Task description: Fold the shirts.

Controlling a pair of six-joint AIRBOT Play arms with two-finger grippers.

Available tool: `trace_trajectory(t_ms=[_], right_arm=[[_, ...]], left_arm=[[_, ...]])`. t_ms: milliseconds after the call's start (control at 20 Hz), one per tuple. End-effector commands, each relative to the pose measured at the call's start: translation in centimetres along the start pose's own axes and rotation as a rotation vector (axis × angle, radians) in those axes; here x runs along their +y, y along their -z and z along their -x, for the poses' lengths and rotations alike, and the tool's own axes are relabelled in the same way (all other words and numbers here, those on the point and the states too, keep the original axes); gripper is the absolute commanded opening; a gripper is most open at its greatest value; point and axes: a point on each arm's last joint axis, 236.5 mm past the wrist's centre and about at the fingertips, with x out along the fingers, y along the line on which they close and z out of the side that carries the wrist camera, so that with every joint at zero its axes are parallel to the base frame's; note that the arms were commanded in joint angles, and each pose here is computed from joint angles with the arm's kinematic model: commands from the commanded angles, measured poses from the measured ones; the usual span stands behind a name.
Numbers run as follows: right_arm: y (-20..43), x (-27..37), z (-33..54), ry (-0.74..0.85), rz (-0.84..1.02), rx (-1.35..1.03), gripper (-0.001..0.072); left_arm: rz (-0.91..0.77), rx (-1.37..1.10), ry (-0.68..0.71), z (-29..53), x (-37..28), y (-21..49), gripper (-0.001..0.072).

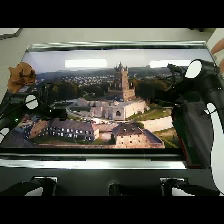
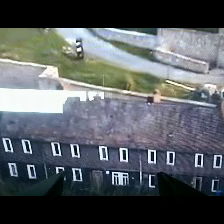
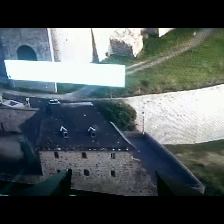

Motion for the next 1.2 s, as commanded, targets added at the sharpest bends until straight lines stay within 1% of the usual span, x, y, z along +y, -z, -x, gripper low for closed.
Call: trace_trajectory(t_ms=[0,300,450,750,850,900,950,1050,1150], right_arm=[[0.0,0.0,0.0,0.0,0.0,0.0,0.0613],[0.0,0.0,0.0,0.0,0.0,0.0,0.0613],[-0.2,0.0,0.0,0.001,0.003,-0.01,0.0613],[-2.7,0.3,0.2,-0.011,0.003,-0.113,0.0613],[-3.5,0.4,0.3,-0.016,0.003,-0.147,0.0613],[-3.8,0.4,0.3,-0.018,0.003,-0.163,0.0613],[-4.3,0.5,0.4,-0.019,0.003,-0.181,0.0613],[-5.3,0.7,0.6,-0.031,-0.003,-0.224,0.0613],[-5.9,1.6,0.8,-0.068,-0.008,-0.251,0.0613]], left_arm=[[-0.001,0.0,0.0,0.0,0.0,0.0,0.072],[0.005,-0.01,0.013,-0.3,-0.3,-0.3,0.072],[0.005,-0.144,0.023,-1.0,-0.5,-3.9,0.072],[0.021,-0.25,0.047,-2.8,-1.0,-7.2,0.072],[0.038,-0.49,0.068,-1.3,-0.9,-12.9,0.072],[0.123,-0.596,0.083,0.2,0.3,-16.0,0.072],[0.277,-0.659,0.106,1.5,2.8,-19.1,0.072],[0.561,-0.73,0.171,2.8,9.2,-24.6,0.072],[0.787,-0.771,0.257,3.4,16.2,-28.8,0.072]])
